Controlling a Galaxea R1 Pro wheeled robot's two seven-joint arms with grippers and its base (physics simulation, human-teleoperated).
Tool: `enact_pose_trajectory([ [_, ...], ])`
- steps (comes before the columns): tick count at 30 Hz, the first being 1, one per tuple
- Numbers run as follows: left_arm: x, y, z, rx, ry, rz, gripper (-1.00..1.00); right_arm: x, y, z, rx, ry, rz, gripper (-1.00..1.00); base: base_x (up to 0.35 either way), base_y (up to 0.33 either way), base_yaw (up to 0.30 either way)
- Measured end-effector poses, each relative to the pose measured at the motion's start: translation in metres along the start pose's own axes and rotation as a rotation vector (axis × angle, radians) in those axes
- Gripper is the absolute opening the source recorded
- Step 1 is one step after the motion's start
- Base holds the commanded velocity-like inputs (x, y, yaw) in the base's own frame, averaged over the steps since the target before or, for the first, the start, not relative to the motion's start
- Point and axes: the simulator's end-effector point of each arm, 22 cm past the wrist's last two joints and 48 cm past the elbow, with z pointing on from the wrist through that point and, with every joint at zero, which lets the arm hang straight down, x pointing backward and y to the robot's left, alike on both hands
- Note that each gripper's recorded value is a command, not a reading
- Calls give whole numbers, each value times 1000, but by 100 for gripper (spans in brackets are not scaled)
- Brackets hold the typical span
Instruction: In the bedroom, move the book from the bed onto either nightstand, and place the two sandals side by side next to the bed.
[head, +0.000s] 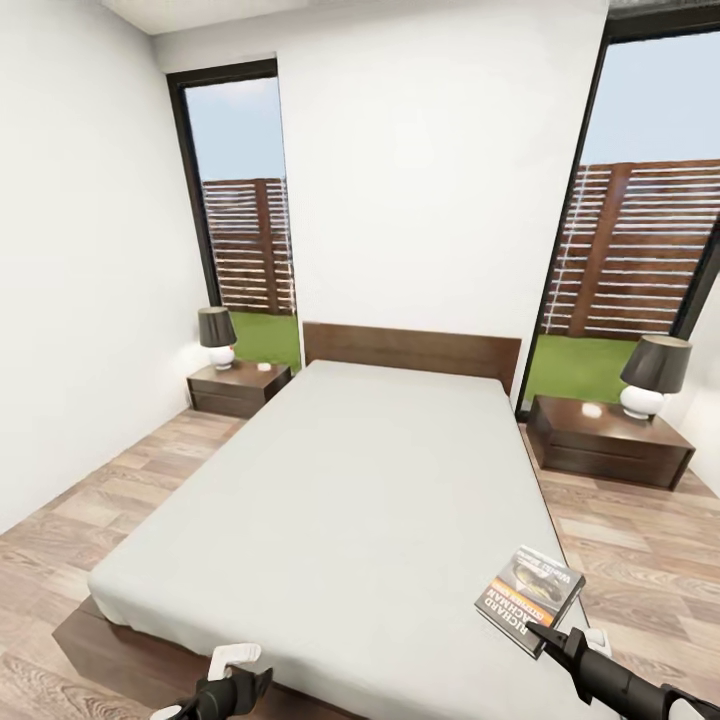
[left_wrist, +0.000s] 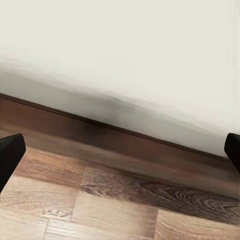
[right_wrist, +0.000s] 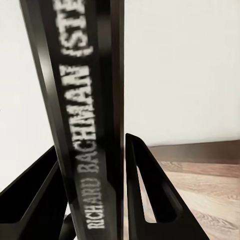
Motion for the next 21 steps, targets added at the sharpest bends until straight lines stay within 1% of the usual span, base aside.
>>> enact_pose_trajectory([
  [21,-13,-2,-4,3,-26,6,100,-4,11,-2,-19,-9,-16,-100,0,0,5],
])
